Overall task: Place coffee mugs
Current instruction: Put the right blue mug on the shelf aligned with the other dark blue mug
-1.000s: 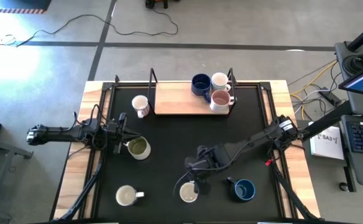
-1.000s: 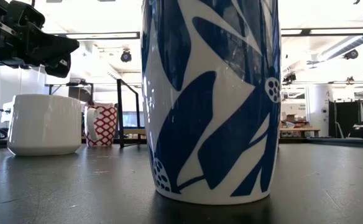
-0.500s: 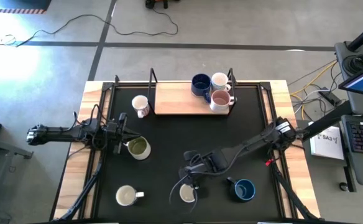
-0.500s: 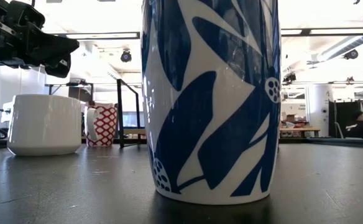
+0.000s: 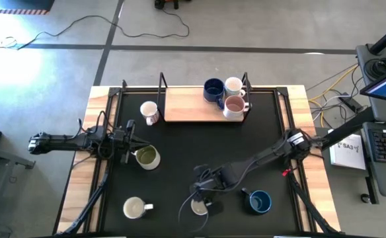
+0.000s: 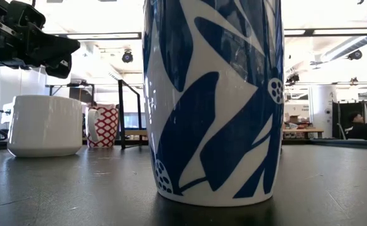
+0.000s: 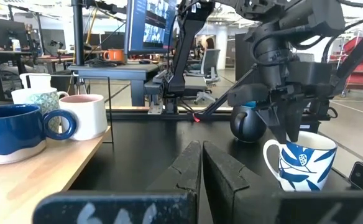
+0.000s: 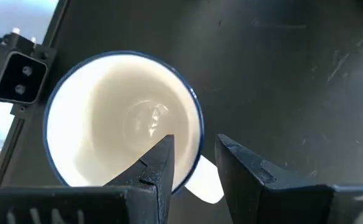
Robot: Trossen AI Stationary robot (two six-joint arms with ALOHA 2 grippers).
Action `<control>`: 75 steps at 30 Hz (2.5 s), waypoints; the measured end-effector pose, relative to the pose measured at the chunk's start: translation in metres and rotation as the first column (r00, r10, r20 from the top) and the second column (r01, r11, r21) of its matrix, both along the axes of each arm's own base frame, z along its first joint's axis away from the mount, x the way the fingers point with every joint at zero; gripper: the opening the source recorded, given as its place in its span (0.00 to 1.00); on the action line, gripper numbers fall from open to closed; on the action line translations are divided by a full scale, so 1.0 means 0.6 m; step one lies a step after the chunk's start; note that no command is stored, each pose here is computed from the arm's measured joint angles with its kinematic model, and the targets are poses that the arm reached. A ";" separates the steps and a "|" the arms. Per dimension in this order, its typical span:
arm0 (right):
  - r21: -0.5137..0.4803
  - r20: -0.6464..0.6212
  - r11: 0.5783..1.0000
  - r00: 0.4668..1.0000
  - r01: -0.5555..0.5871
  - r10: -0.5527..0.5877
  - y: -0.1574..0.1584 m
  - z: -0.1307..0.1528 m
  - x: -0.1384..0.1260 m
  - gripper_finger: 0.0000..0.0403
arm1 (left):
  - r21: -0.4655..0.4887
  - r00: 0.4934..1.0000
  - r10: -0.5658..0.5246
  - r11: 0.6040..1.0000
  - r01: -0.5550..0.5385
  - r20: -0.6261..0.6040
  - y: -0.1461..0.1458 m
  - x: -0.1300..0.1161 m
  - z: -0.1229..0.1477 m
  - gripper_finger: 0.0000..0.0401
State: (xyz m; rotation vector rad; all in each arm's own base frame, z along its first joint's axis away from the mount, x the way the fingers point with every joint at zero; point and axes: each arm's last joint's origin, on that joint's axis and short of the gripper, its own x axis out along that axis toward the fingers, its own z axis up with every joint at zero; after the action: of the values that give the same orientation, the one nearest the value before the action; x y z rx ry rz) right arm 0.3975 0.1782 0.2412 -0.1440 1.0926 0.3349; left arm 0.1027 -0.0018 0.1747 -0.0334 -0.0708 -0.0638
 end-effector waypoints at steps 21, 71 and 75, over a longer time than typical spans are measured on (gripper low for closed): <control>0.043 -0.049 0.999 0.999 0.001 0.001 0.006 -0.023 0.007 0.04 | 0.000 1.000 -0.001 1.000 0.001 0.000 0.000 0.000 0.000 0.00; -0.004 -0.143 0.213 0.210 0.977 -0.967 -0.318 -0.015 0.033 0.07 | 0.000 1.000 0.000 1.000 0.000 0.000 0.000 0.000 0.000 0.00; -0.015 -0.136 0.252 0.247 0.968 -0.959 -0.318 -0.015 0.033 0.07 | 0.000 1.000 0.000 1.000 0.000 0.000 0.000 0.000 0.000 0.00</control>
State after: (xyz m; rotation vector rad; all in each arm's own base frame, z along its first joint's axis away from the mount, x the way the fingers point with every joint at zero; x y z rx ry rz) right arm 0.4174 -0.0126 0.2323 0.6624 1.0840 -0.8032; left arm 0.1027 -0.0018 0.1746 -0.0336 -0.0704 -0.0642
